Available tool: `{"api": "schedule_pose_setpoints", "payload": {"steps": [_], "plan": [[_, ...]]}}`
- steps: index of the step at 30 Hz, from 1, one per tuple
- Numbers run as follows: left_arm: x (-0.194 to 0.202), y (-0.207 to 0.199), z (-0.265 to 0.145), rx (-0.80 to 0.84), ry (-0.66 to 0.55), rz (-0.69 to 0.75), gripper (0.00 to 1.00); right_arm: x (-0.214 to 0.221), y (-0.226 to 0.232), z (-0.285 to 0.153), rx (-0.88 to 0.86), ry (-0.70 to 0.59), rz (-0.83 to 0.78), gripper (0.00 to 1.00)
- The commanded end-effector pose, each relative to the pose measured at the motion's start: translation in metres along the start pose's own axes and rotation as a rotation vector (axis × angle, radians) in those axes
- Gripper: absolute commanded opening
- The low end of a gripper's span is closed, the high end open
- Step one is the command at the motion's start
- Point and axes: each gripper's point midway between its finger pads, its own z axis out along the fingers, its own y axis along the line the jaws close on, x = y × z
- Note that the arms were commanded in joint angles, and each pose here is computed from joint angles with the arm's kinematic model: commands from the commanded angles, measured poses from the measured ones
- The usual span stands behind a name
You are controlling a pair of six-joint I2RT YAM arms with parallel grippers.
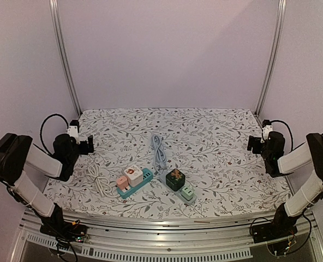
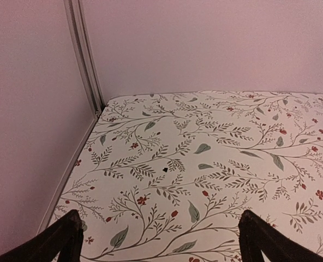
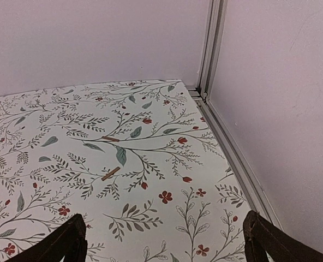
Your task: Insert the plug
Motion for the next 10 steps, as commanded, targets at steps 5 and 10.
{"api": "schedule_pose_setpoints", "payload": {"steps": [5,10], "plan": [[-0.0022,0.0024,0.0036,-0.002,-0.003,-0.009,0.99,-0.0043,0.0032,0.0037,-0.023,-0.003,0.001,0.99],[-0.0021,0.0025,0.0036,-0.002,-0.003,-0.009,0.99,-0.0041,0.0032,0.0033,-0.023,-0.003,0.001,0.99]]}}
